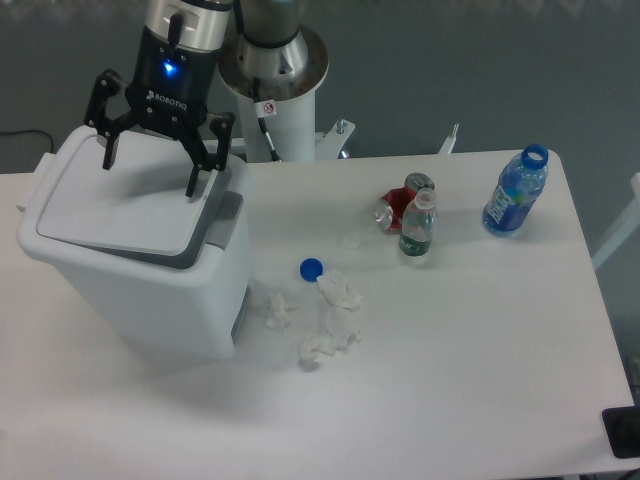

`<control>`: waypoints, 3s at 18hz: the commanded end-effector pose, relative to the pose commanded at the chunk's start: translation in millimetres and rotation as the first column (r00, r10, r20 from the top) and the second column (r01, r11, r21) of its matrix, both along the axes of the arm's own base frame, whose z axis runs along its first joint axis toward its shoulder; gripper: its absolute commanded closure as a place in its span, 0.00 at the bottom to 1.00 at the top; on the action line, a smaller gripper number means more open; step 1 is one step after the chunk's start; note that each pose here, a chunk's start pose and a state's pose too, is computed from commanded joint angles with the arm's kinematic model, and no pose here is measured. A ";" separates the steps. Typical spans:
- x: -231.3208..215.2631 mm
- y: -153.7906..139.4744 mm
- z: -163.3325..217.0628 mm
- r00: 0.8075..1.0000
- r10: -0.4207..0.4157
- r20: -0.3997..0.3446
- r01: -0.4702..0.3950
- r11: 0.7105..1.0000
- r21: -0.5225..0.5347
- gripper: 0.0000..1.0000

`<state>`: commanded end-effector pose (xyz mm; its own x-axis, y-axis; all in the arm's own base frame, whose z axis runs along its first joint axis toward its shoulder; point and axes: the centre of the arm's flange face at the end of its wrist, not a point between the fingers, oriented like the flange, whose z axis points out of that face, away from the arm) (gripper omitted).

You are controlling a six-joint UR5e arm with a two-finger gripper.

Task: Close the trash can
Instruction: 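Press the lid down onto the trash can rim with the gripper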

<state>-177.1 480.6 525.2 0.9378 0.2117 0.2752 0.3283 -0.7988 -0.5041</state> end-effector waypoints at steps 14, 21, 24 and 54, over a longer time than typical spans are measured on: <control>-5.4 8.6 -12.6 1.000 -0.003 0.017 0.003 1.000 -0.020 0.00; -6.5 8.5 -14.4 1.000 -0.001 0.019 0.001 1.000 -0.024 0.00; -9.0 11.5 -18.7 1.000 -0.001 0.024 0.001 1.000 -0.030 0.00; -15.5 16.9 -30.1 0.999 -0.026 0.022 0.027 0.999 -0.042 0.00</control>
<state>-192.6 497.5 495.1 0.9371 0.1988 0.2868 0.3172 -0.8278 -0.4628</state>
